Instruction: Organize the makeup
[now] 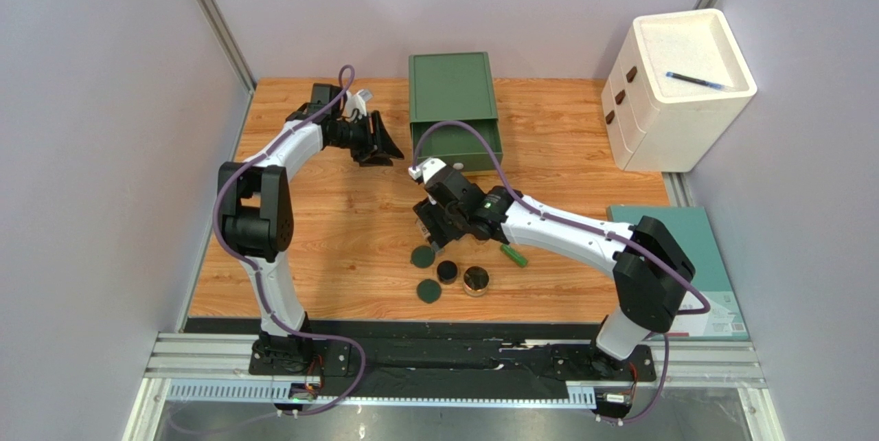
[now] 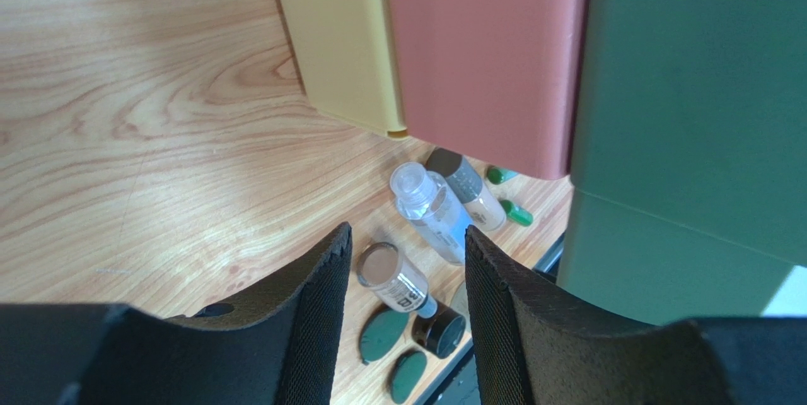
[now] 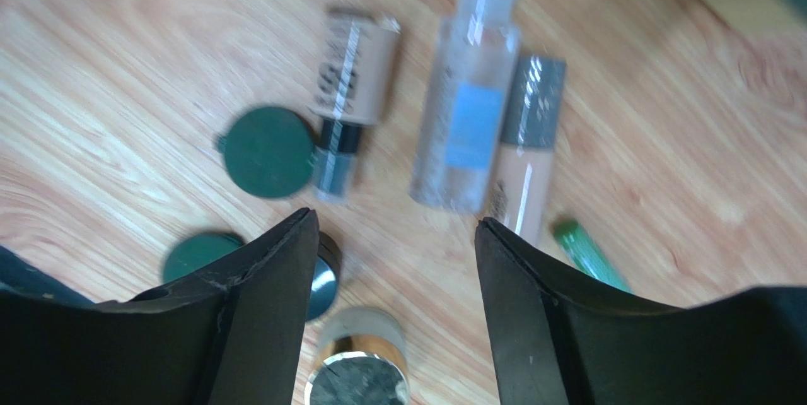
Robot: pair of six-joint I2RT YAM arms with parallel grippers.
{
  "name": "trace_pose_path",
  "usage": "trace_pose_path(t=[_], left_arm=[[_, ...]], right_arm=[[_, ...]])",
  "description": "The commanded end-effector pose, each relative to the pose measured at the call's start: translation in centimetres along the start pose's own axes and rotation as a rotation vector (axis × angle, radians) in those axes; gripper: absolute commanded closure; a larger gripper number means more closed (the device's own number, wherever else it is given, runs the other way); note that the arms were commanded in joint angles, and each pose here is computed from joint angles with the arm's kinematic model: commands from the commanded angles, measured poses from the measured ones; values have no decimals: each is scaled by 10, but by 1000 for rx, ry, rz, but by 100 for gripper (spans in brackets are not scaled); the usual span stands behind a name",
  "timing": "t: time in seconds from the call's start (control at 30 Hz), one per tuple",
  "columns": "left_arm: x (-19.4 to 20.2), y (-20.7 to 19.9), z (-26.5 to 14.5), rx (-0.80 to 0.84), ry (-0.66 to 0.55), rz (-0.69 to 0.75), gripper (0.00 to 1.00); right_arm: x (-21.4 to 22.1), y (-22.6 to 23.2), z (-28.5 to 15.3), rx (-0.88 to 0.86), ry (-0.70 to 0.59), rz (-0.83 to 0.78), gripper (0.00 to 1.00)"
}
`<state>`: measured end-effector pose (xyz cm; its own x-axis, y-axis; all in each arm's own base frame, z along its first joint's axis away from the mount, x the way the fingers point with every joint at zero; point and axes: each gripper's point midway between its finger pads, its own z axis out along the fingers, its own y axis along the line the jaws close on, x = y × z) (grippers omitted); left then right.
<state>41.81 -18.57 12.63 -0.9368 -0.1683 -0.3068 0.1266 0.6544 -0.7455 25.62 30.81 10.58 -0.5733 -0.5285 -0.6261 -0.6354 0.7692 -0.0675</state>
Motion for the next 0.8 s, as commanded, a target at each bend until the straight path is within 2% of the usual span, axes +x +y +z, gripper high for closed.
trace_pose_path(t=[0.0, 0.3, 0.77], left_arm=[[1, -8, -13, -7, -22, 58, 46], [8, -3, -16, -21, -14, 52, 46], [11, 8, -28, -44, -18, 50, 46]], right_arm=[[-41, 27, 8, -112, -66, -22, 36], [-40, 42, 54, -131, 5, -59, 37], [-22, 45, 96, -92, 87, -43, 41]])
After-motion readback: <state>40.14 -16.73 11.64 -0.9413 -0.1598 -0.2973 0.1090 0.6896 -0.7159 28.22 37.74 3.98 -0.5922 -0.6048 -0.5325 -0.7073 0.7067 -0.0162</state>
